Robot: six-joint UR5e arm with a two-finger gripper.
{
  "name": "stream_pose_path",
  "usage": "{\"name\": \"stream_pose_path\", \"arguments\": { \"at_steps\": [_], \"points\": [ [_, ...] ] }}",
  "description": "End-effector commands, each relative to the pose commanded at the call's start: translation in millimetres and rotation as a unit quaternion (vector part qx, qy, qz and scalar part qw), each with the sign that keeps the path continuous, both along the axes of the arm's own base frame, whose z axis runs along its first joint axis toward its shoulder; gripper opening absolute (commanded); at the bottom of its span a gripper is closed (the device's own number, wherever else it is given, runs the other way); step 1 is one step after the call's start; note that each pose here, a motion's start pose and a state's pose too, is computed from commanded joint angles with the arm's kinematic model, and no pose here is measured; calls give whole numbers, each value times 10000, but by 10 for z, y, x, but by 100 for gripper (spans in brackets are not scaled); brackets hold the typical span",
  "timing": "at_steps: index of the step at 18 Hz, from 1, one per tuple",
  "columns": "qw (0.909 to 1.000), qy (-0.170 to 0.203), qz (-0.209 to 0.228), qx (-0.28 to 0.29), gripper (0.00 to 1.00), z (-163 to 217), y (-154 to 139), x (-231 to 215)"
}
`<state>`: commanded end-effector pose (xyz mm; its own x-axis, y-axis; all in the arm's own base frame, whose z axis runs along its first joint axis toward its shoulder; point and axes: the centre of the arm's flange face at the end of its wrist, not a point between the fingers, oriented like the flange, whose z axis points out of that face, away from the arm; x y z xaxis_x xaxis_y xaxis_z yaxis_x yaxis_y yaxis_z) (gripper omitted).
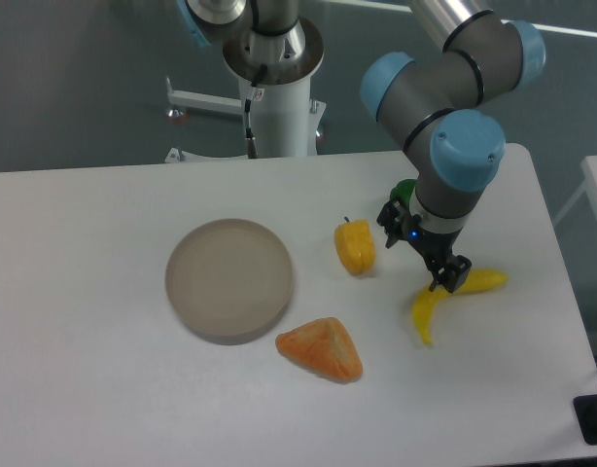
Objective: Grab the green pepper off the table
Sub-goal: 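Lift the gripper up off the green pepper beside the banana, then move the open gripper over the green pepper and lower onto it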
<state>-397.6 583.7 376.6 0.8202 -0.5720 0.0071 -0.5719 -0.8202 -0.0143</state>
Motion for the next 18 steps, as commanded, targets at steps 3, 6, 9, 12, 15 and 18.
{"name": "stream_pose_path", "arguments": {
  "at_steps": [3, 6, 9, 12, 15, 18],
  "points": [
    [10000, 21, 8, 0, 100, 18, -3, -2],
    [10000, -21, 30, 0, 100, -2, -41, -14],
    [9999, -77, 46, -63, 100, -68, -142, -18],
    [9996, -133, 222, -91, 100, -77, -411, -147],
    [9994, -230, -174, -166, 100, -146, -610, -45],
    [9964, -287, -786, -159, 100, -312, -809, -93]
  ]
}}
